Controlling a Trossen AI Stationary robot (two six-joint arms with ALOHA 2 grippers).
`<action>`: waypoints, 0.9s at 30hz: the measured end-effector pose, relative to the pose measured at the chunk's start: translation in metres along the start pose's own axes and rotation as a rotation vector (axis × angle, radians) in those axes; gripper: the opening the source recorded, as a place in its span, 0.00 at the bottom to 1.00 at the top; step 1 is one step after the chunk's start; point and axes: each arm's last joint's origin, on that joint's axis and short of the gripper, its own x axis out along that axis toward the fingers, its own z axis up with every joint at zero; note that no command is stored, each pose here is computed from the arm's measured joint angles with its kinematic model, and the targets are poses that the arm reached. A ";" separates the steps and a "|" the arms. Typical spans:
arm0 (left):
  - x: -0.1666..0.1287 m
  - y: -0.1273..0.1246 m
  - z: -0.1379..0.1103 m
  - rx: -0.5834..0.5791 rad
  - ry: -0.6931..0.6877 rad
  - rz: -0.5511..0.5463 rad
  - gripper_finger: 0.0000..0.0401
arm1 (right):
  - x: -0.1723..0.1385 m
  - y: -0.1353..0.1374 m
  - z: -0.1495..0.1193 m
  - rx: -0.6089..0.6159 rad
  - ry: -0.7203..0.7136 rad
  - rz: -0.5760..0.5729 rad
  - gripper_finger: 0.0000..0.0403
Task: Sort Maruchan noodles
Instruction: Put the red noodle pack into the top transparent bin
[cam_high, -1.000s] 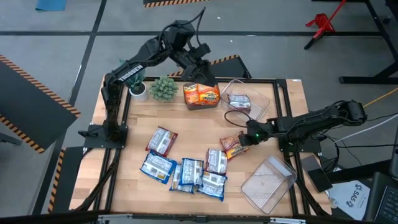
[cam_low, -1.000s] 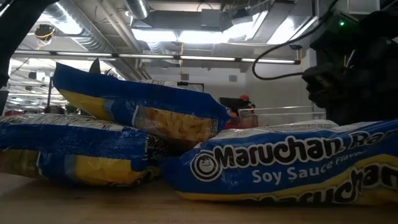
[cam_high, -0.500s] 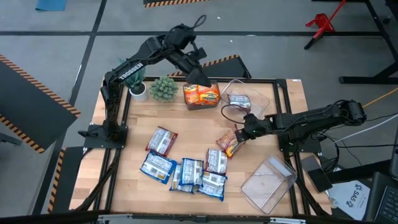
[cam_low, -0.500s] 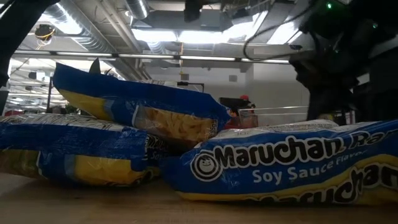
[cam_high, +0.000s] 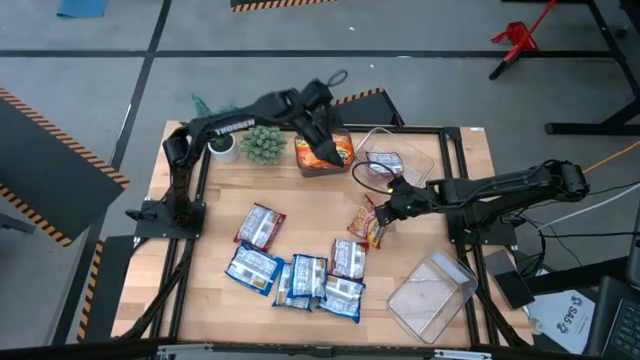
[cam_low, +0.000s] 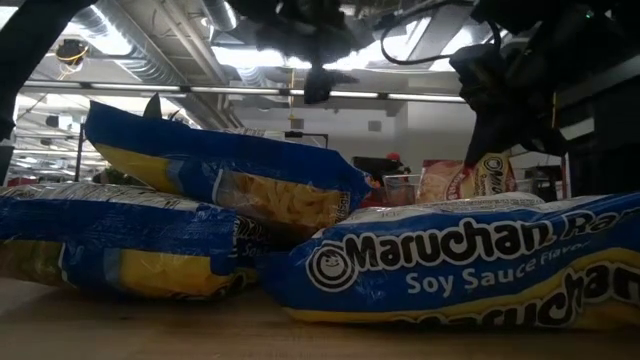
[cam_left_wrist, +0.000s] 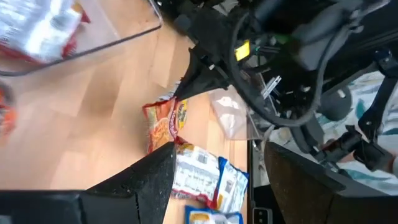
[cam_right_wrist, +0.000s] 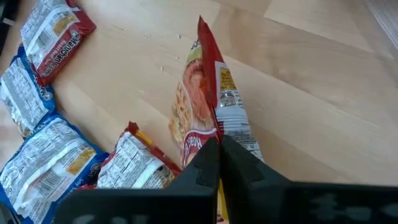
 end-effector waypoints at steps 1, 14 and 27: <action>0.009 0.004 -0.004 0.004 0.002 -0.019 0.59 | 0.000 0.000 0.000 0.000 0.000 0.000 0.00; 0.086 0.016 -0.055 0.240 0.038 0.076 0.62 | 0.000 0.002 0.000 -0.001 0.011 0.025 0.00; 0.125 0.035 -0.094 0.355 -0.154 0.171 0.62 | -0.001 0.009 0.003 -0.074 -0.008 0.101 0.00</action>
